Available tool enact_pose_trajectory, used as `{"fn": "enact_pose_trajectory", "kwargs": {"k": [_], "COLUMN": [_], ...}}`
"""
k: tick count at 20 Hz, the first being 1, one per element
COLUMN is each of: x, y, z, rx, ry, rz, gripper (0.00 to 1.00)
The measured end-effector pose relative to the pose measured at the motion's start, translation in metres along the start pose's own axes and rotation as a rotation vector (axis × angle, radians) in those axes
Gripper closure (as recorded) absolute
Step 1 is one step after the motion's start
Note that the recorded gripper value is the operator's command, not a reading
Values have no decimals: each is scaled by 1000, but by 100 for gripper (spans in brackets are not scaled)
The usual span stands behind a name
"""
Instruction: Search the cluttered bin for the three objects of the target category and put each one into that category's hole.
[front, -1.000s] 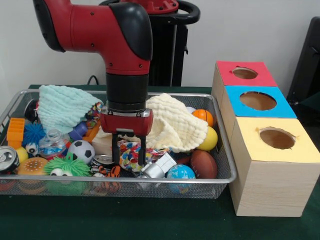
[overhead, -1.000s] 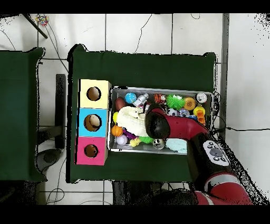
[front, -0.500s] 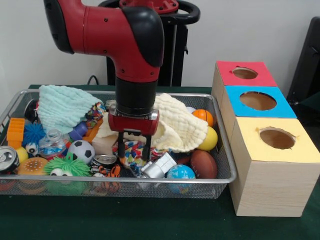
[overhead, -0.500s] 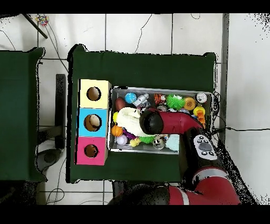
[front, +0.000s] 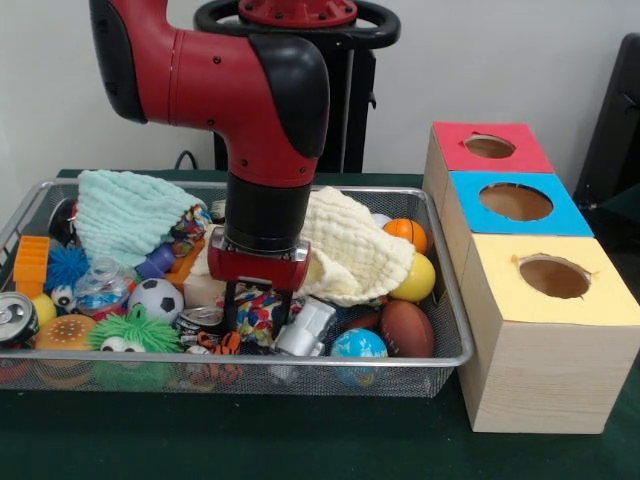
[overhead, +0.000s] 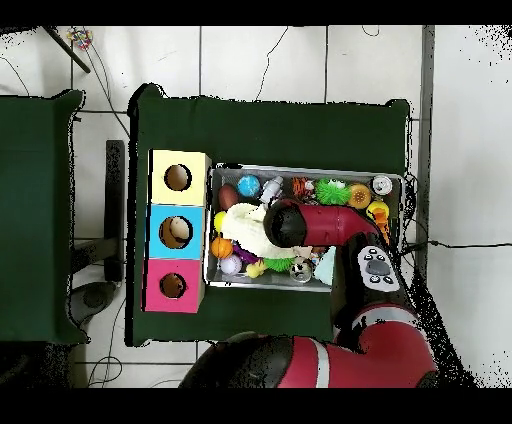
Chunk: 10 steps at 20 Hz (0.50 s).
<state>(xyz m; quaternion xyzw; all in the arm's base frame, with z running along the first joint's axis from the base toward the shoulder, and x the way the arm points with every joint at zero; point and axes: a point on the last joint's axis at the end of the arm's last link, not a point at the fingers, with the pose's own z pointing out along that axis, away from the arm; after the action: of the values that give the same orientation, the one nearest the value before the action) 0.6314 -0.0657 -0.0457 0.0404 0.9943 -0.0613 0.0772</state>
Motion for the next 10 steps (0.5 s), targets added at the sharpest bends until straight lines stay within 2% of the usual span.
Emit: {"fn": "enact_pose_trajectory", "kwargs": {"k": [10], "x": [-33], "y": [-18], "z": [-4], "rx": [43], "ry": [-63], "rz": [2], "gripper": [0]}}
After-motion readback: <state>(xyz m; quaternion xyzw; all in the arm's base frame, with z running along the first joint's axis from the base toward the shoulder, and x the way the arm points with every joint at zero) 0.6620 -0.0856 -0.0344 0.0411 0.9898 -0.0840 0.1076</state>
